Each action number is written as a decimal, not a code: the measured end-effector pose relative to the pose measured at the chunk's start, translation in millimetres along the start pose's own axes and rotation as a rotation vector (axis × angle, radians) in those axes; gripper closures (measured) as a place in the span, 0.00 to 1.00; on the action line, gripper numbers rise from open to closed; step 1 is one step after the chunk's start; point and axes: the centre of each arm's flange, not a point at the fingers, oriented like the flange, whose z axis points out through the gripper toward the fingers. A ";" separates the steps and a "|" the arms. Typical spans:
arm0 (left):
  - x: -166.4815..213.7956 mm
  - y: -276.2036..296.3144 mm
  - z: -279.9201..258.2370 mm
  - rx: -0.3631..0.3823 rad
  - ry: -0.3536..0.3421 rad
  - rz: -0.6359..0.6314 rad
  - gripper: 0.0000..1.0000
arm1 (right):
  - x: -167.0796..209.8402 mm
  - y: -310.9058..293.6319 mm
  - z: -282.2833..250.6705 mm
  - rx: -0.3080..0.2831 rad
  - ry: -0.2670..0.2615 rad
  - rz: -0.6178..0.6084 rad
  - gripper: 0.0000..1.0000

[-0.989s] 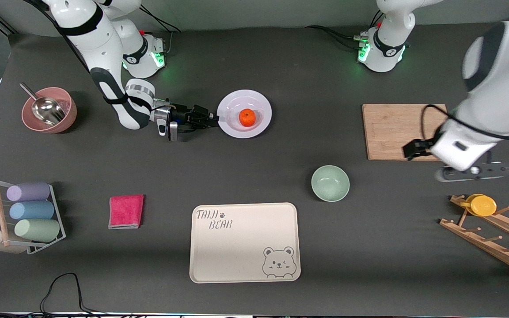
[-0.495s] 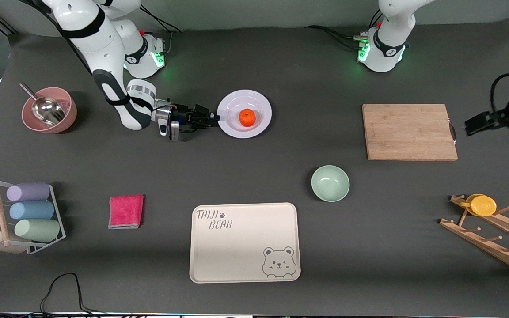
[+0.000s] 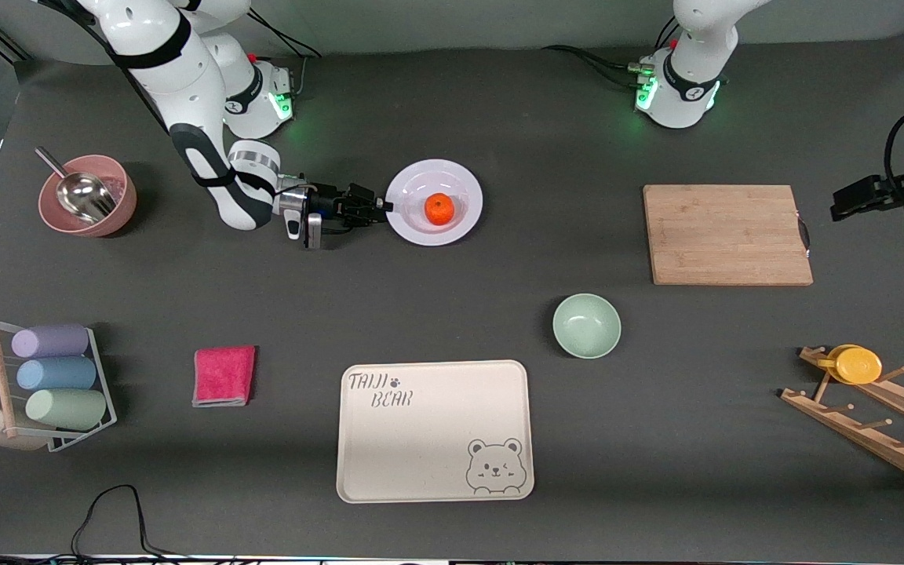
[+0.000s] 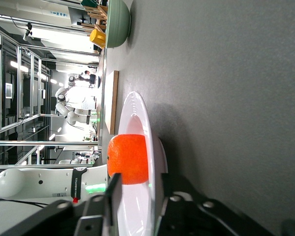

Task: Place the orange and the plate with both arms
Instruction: 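Withdraw the left gripper while the right gripper grips the plate rim, then carry the plate with the right gripper onto the bear tray, then lower the plate onto the tray and open the right gripper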

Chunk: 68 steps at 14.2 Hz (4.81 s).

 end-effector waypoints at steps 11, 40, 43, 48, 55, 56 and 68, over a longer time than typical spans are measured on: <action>6.1 5.6 14.3 0.001 0.015 0.071 0.00 | -2.5 -0.2 4.0 0.013 -0.005 -0.004 0.96; 4.8 -2.4 18.3 0.001 0.002 0.058 0.00 | 353.6 -109.1 -83.4 0.171 0.011 0.176 0.96; 4.7 -2.4 18.8 0.001 0.001 0.058 0.00 | 413.4 -96.5 -71.8 0.171 0.015 0.209 0.96; 4.7 -2.3 19.5 0.001 -0.001 0.058 0.00 | 459.0 -81.1 -64.8 0.130 0.075 0.179 0.96; 4.7 -2.3 20.1 0.001 -0.002 0.058 0.00 | 450.0 -27.5 -17.2 0.017 0.123 0.138 0.96; 4.7 -2.3 20.1 0.001 -0.002 0.058 0.00 | 446.5 -18.5 -12.8 0.015 0.119 0.131 0.96; 4.7 -2.4 20.3 0.001 -0.002 0.058 0.00 | 440.3 15.7 6.4 -0.013 0.175 0.070 0.96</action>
